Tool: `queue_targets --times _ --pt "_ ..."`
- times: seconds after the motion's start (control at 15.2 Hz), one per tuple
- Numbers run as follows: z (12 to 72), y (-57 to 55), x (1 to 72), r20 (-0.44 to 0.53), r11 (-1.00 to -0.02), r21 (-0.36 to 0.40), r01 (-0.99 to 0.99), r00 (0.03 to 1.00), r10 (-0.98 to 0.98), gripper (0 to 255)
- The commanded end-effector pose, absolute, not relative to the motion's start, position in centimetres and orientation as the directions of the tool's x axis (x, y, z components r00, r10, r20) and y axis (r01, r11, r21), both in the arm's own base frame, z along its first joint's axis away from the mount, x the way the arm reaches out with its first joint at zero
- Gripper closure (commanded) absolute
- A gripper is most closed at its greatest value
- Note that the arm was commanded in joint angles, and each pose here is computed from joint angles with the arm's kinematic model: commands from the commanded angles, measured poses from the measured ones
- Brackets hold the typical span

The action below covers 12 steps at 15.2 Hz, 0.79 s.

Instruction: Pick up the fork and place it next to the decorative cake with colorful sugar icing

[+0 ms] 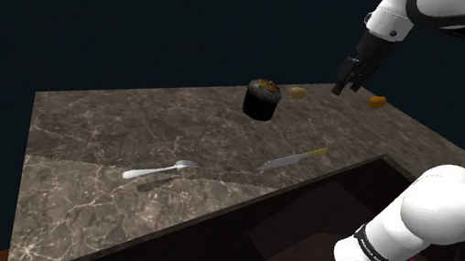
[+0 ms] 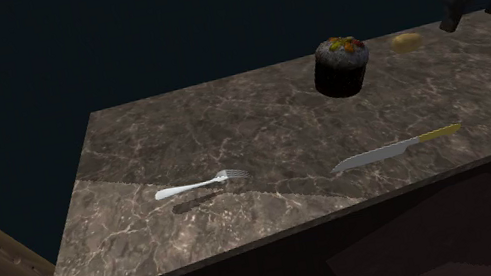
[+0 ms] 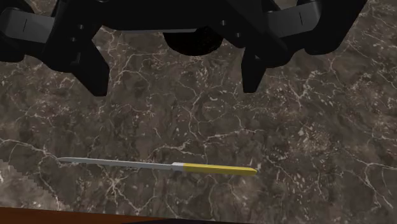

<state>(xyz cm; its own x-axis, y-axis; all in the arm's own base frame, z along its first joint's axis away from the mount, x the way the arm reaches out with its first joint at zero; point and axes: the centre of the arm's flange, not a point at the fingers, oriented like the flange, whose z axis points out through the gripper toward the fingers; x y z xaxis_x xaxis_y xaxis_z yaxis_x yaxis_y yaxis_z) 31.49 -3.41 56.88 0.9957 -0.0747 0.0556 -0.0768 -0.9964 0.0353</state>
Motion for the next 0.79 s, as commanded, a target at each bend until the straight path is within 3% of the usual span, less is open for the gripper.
queue_targets --times 0.0,0.73 --pt "56.9 -3.4 31.5 0.056 -0.996 0.035 -0.077 0.996 -0.075 0" --pt "51.0 5.7 41.6 -0.004 -0.974 0.020 0.225 0.974 0.225 0"
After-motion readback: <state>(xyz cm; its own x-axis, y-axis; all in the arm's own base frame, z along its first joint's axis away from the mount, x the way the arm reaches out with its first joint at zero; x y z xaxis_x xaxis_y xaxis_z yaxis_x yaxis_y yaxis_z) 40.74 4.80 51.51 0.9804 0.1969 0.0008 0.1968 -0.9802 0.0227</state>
